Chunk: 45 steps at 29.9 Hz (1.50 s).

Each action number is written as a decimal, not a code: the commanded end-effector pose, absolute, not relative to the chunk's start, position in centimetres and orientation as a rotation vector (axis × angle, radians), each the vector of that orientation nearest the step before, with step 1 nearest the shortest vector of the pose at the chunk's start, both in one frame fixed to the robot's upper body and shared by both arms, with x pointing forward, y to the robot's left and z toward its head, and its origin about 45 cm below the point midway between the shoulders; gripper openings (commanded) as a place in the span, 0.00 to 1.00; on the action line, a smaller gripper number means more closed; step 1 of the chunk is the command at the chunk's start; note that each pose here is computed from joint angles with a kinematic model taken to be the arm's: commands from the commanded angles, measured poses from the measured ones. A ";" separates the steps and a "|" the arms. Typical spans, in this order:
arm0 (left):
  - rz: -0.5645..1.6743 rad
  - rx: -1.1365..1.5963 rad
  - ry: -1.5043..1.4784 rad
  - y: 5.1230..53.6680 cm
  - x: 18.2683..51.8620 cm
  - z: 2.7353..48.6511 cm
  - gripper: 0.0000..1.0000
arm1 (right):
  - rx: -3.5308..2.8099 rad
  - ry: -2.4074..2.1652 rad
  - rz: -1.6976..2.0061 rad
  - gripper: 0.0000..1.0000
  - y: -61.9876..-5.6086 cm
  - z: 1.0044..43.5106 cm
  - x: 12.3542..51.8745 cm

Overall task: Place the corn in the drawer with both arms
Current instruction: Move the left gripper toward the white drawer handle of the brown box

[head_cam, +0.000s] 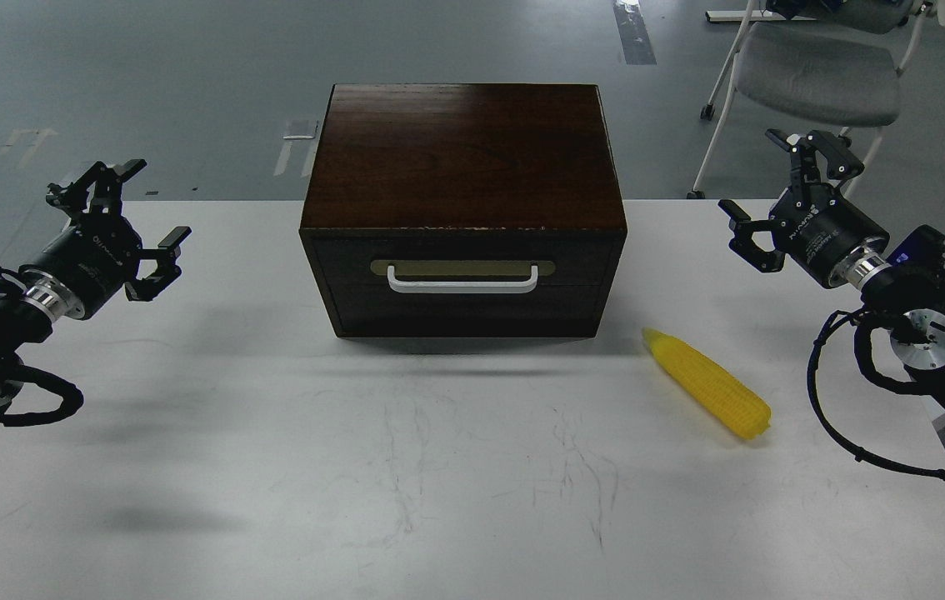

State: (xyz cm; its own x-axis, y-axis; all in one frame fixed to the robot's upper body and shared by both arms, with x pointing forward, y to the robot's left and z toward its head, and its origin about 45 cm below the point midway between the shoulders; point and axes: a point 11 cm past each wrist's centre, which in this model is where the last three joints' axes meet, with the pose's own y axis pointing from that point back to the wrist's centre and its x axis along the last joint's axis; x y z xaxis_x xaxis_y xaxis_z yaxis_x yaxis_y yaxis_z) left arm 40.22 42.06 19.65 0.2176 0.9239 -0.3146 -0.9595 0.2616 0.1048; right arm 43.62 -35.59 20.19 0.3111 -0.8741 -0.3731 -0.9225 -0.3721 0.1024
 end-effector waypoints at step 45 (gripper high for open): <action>0.276 0.422 -1.278 19.6 37.0 49.1 0.98 | -2.375 1.711 0.509 1.00 -37.4 21.1 43.6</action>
State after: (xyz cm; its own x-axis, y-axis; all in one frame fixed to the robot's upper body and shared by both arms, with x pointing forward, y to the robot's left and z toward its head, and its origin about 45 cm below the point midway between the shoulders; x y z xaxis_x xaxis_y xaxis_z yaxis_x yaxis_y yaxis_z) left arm 37.64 22.85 50.11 0.3495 0.1193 0.9293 -0.4774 0.8761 0.0671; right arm 43.62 -37.37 21.20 0.2843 -0.8853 -0.3680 -0.9421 -0.3292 0.0642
